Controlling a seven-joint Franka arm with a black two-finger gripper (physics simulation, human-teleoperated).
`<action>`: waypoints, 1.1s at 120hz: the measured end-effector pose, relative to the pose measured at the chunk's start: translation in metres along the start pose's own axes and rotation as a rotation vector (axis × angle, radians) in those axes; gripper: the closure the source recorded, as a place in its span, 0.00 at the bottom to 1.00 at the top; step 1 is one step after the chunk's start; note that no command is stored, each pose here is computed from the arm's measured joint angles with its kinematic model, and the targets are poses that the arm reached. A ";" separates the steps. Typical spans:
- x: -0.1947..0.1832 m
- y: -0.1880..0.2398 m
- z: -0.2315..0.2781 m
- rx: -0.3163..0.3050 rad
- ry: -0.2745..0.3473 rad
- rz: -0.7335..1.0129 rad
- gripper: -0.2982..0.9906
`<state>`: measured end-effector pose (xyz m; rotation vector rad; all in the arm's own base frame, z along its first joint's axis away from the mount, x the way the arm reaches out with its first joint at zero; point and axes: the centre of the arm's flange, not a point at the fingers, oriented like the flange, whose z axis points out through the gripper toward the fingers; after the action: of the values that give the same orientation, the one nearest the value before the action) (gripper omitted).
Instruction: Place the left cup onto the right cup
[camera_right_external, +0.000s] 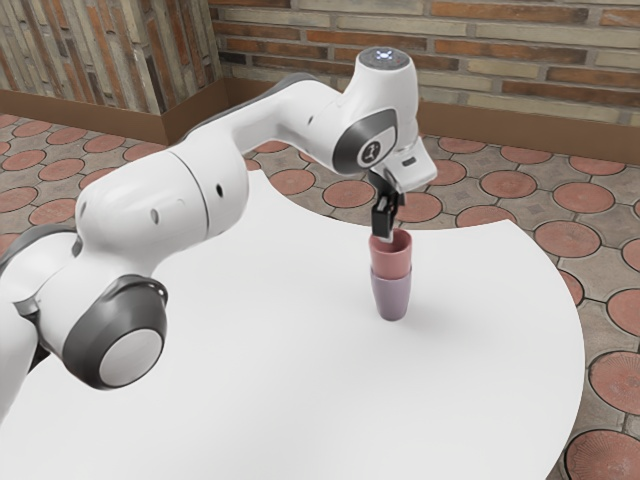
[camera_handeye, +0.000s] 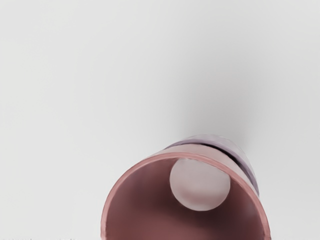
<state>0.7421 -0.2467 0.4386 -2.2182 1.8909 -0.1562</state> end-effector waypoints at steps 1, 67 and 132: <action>0.000 0.000 -0.001 0.000 0.000 0.000 0.25; -0.065 0.027 -0.078 -0.105 -0.025 -0.075 0.23; -0.162 0.064 -0.189 -0.122 -0.125 -0.213 0.23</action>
<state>0.6116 -0.1156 0.6170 -2.4451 1.6389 0.0650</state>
